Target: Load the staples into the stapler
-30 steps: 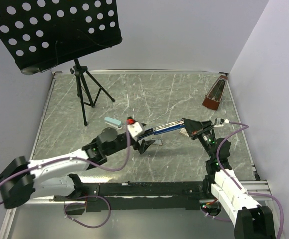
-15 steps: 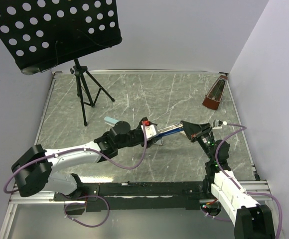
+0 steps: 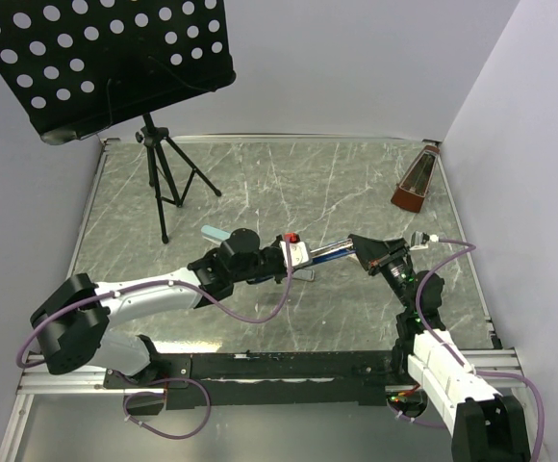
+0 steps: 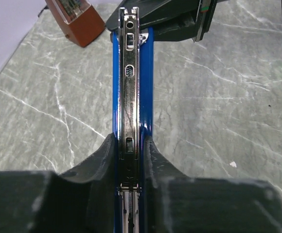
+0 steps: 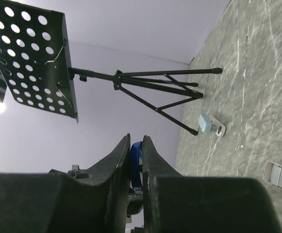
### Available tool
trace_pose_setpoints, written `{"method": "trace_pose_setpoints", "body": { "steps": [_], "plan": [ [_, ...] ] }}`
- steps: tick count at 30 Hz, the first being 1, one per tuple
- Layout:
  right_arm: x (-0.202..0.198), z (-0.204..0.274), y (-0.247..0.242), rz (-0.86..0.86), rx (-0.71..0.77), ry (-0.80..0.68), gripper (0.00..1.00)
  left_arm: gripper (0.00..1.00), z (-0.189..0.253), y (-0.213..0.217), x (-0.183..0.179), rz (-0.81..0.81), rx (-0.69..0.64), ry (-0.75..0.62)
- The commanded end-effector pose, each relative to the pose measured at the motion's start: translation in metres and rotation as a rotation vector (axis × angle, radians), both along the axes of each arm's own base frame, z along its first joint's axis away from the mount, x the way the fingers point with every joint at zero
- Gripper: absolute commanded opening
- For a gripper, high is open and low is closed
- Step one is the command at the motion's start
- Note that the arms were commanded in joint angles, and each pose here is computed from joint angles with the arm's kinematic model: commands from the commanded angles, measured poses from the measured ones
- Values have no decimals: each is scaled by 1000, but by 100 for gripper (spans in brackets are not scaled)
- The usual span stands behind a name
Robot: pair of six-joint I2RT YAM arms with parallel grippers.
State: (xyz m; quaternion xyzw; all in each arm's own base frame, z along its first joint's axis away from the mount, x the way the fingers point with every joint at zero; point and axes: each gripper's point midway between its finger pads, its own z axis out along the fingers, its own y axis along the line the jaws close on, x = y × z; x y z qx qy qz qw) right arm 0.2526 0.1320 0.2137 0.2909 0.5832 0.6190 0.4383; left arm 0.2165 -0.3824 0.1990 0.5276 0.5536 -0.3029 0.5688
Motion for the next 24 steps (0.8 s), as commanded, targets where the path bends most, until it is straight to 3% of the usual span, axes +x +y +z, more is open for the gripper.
{"method": "trace_pose_setpoints", "body": {
  "steps": [1,3,6,7,8,11,15,18,24],
  "plan": [
    [-8,26,5,42,42,-83,0,8,5,-4,-4,-54,16,-22],
    [-9,23,6,52,24,-78,0,2,3,0,-3,-51,27,-21],
    [-10,16,12,81,-42,-72,1,1,-7,9,-1,-50,63,1],
    [-11,19,14,93,-62,-83,7,1,-13,13,-2,-47,84,17],
    [-11,11,15,99,-81,-57,23,1,-16,18,0,-41,100,24],
    [-12,-1,18,118,-161,-25,47,1,-31,32,1,-33,171,54],
    [-8,-22,10,78,-358,17,67,1,-58,48,-4,-61,298,48],
    [-4,-25,-3,23,-495,31,77,1,-81,57,-14,-118,393,65],
    [-1,-23,-18,-42,-656,3,85,3,-118,62,-25,-186,536,172]
  ]
}}
